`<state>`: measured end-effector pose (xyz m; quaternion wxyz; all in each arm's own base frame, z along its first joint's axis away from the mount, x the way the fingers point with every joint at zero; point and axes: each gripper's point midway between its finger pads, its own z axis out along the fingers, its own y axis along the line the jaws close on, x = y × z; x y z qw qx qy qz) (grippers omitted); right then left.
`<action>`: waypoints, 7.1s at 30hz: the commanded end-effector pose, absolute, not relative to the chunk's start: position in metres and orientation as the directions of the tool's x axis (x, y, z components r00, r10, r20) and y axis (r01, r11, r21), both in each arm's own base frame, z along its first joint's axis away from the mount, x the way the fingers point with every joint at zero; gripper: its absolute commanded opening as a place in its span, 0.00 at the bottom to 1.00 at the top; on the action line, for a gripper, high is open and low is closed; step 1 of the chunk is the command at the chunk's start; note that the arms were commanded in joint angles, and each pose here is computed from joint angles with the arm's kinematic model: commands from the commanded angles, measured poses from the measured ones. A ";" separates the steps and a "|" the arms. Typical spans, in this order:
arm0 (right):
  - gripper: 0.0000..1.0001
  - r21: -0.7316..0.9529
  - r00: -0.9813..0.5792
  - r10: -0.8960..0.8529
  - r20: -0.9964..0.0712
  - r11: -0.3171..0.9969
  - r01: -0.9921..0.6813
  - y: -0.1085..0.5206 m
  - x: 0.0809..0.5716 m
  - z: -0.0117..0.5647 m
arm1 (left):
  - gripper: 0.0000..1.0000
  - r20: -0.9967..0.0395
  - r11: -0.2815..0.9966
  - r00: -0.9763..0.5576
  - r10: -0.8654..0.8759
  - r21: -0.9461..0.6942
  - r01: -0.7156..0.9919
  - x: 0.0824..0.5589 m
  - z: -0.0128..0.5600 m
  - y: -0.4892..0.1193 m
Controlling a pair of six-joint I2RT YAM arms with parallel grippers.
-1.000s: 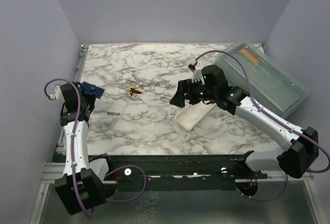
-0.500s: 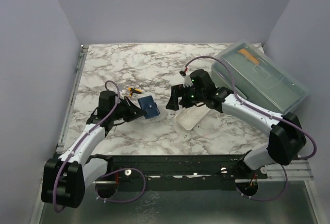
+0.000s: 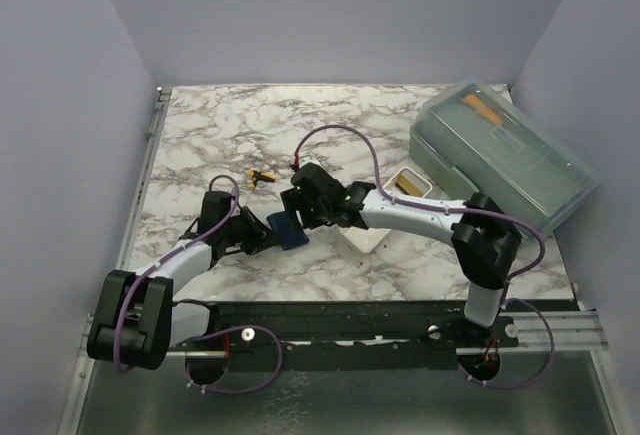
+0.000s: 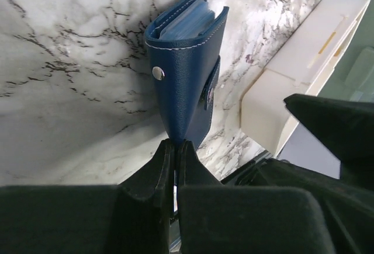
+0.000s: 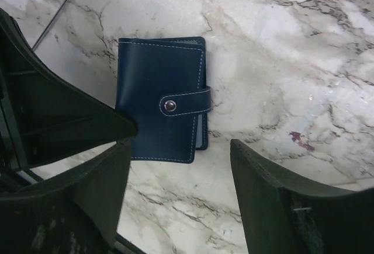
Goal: Put the credit cards into the card holder
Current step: Open the card holder at the center of the board.
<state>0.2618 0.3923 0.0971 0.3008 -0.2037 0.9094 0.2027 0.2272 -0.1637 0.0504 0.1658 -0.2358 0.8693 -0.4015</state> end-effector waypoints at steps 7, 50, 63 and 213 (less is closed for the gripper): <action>0.58 0.175 -0.696 -0.322 -0.642 0.822 -0.542 0.419 0.275 0.060 | 0.39 -0.093 0.597 -0.826 -0.555 -0.737 -0.318 0.225 0.036 -0.157; 0.35 -0.101 -0.622 -0.478 -0.620 0.835 -0.542 0.413 0.271 0.010 | 0.00 -0.128 0.609 -0.738 -0.663 -0.666 -0.432 0.261 0.016 -0.141; 0.41 -0.179 -0.604 -0.507 -0.615 0.836 -0.520 0.397 0.263 0.009 | 0.00 -0.168 0.638 -0.732 -0.660 -0.640 -0.428 0.261 0.018 -0.133; 0.00 0.192 -0.636 -0.267 -0.724 0.807 -0.558 0.390 0.260 0.099 | 0.37 -0.344 0.799 -0.744 -0.573 -0.439 -0.411 0.229 0.067 -0.112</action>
